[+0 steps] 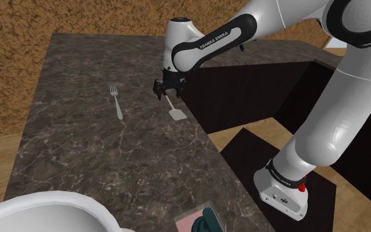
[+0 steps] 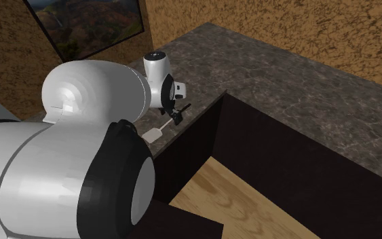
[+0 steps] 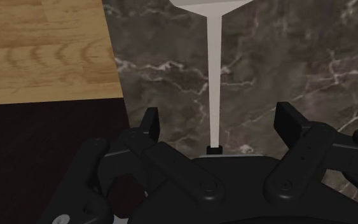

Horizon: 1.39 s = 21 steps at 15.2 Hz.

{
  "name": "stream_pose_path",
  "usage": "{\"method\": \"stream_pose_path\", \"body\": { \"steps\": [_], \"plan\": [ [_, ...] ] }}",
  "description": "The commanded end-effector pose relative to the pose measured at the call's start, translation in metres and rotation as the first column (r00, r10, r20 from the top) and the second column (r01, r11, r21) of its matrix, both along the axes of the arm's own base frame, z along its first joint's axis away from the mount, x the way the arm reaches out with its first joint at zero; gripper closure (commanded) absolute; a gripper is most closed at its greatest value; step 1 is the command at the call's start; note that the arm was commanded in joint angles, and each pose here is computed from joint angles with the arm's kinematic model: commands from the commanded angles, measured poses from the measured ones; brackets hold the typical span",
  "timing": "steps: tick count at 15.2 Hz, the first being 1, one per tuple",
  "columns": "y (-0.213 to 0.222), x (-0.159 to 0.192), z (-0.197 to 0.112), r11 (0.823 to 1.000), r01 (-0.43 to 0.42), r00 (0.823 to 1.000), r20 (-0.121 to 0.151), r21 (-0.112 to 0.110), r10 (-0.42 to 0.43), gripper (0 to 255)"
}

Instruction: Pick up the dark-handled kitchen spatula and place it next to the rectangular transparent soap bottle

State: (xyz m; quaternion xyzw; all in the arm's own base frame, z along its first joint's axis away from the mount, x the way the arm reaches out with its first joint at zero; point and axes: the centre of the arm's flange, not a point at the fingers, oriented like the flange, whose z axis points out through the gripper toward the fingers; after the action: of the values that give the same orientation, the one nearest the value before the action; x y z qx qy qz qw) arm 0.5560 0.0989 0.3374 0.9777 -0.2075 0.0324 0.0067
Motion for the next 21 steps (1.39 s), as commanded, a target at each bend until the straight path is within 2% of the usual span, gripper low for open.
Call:
{"method": "stream_pose_path", "body": {
  "steps": [1,2,3,12,21],
  "plan": [
    [0.0,0.0,0.0,1.0,0.0,1.0,0.0,0.0,0.0,0],
    [0.0,0.0,0.0,1.0,0.0,1.0,0.0,0.0,0.0,0],
    [0.0,0.0,0.0,1.0,0.0,1.0,0.0,0.0,0.0,255],
    [0.0,0.0,0.0,1.0,0.0,1.0,0.0,0.0,0.0,255],
    [0.0,0.0,0.047,1.0,0.0,1.0,0.0,0.0,0.0,255]
  ]
}}
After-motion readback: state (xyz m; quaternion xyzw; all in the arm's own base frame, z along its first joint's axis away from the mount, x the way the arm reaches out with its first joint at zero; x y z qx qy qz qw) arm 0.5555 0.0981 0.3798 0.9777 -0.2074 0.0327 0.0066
